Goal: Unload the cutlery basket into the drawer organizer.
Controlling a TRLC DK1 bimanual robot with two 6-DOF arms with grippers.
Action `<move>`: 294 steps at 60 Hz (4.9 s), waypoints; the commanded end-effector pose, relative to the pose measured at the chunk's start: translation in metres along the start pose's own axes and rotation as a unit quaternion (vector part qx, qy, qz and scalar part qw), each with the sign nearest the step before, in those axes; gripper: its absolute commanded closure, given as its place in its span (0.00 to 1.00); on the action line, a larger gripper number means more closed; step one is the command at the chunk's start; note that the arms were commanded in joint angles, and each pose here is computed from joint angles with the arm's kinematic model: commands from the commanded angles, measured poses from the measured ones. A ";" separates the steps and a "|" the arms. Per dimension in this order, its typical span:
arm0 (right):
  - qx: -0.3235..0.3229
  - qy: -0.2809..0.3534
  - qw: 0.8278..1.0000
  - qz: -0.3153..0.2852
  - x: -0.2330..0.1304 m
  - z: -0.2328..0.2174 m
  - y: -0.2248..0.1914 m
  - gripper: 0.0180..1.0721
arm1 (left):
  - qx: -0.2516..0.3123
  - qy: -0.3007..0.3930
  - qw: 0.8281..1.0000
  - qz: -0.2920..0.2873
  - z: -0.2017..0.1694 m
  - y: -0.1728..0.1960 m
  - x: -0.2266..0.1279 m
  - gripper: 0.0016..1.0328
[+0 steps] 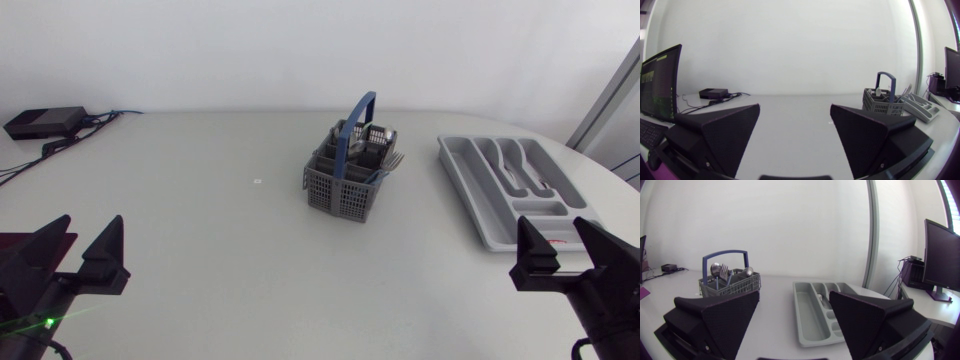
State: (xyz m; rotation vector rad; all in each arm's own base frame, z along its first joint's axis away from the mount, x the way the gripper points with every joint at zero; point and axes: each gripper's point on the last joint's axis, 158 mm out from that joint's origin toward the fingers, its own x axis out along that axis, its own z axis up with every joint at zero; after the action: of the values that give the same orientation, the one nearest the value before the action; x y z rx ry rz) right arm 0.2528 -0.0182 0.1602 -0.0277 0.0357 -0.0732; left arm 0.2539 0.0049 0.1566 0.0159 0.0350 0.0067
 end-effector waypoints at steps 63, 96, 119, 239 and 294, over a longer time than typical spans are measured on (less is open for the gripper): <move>0.002 -0.017 1.000 0.023 0.003 0.024 0.015 0.04 | -0.034 0.013 0.999 -0.010 0.048 -0.007 0.012 0.07; 0.008 0.075 0.997 0.017 0.036 0.017 0.016 0.04 | 0.037 0.250 0.965 -0.066 0.033 -0.083 0.066 0.11; -0.062 0.200 0.977 0.031 0.051 -0.009 0.019 0.05 | 0.186 0.416 0.871 -0.182 -0.026 -0.153 0.085 0.10; -0.162 0.276 0.934 0.156 0.085 -0.050 0.084 0.05 | 0.163 0.392 0.853 -0.303 -0.040 -0.242 0.119 0.97; -0.149 0.321 0.901 0.251 0.139 -0.059 0.183 0.38 | 0.190 0.379 0.866 -0.267 -0.025 -0.106 0.026 0.22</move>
State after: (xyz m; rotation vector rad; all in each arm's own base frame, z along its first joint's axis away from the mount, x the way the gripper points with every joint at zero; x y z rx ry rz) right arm 0.3944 0.1472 0.0967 -0.3358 0.6889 0.4388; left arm 0.2903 -0.1176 0.1442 0.3844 0.7895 -0.5587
